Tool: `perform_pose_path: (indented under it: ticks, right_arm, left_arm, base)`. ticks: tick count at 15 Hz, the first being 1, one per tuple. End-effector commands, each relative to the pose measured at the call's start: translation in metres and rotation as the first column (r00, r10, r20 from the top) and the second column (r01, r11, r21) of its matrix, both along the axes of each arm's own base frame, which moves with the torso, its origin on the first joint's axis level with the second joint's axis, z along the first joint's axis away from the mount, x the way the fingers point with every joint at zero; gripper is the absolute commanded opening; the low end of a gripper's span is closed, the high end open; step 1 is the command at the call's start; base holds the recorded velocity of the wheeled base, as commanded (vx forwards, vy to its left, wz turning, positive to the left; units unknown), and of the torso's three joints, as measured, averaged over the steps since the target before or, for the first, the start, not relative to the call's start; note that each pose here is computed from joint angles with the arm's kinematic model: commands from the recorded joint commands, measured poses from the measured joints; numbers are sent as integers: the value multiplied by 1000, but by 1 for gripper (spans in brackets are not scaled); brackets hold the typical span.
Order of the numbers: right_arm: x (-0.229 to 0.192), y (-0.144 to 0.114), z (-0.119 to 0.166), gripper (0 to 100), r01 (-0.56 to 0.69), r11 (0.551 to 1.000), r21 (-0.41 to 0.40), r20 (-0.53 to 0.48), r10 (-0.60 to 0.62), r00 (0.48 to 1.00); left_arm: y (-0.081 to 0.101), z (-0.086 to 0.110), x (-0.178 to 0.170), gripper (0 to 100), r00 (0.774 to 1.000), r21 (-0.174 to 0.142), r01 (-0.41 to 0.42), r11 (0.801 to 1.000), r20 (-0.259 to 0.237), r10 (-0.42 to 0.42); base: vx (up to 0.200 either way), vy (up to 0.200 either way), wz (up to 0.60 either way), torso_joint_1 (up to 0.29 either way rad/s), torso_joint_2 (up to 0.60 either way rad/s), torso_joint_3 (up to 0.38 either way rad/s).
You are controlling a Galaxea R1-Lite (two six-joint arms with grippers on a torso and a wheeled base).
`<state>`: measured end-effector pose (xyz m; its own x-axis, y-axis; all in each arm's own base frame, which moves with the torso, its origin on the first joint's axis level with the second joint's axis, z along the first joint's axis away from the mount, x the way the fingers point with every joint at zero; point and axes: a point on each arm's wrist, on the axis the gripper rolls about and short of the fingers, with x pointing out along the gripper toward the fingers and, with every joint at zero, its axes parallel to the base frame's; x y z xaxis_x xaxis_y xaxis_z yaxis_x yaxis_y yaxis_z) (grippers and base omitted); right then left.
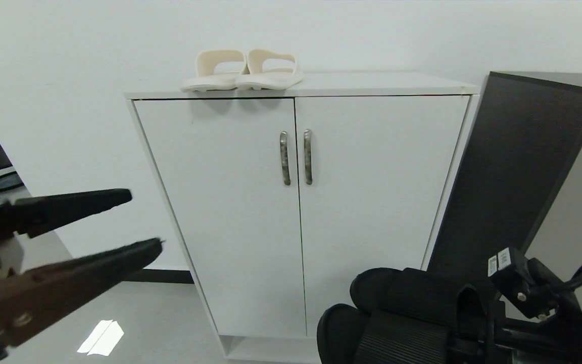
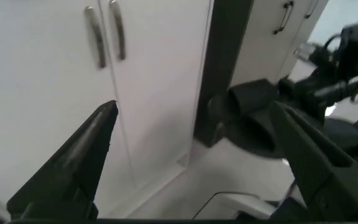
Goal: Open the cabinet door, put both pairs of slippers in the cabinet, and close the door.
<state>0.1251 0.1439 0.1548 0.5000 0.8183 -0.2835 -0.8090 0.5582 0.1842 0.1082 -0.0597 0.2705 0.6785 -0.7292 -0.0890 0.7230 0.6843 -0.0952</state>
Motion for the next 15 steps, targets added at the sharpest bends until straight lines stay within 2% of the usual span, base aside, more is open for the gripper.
perform_pose_path:
  ticks: [1, 4, 7, 11, 15]
  right_arm:
    - [-3, -4, 3, 0, 2, 1000, 15, 11, -3, 1000]
    - [-1, -5, 2, 0, 10, 1000, 11, 9, -10, 1000]
    - [-1, -4, 2, 0, 10, 1000, 10, 8, -10, 1000]
    - [-1, -4, 3, 0, 13, 1000, 13, 12, -13, 1000]
    - [-1, -4, 2, 0, 12, 1000, 11, 12, -12, 1000]
  left_arm:
    - [-37, 10, 36, 100, 993, -36, 92, 995, -69, -95]
    - [-60, 21, 65, 100, 973, -71, 197, 978, -108, -204]
    - [-78, 20, 91, 100, 955, -81, 247, 966, -149, -256]
    - [-100, 9, 124, 100, 963, -51, 181, 982, -194, -187]
    - [-109, 8, 145, 100, 958, -80, 158, 984, -230, -172]
  base:
    - [0, 0, 0, 0, 0, 0]
    - [0, 0, 0, 0, 0, 0]
    - [0, 0, 0, 0, 0, 0]
    - [0, 0, 0, 0, 0, 0]
    - [0, 0, 0, 0, 0, 0]
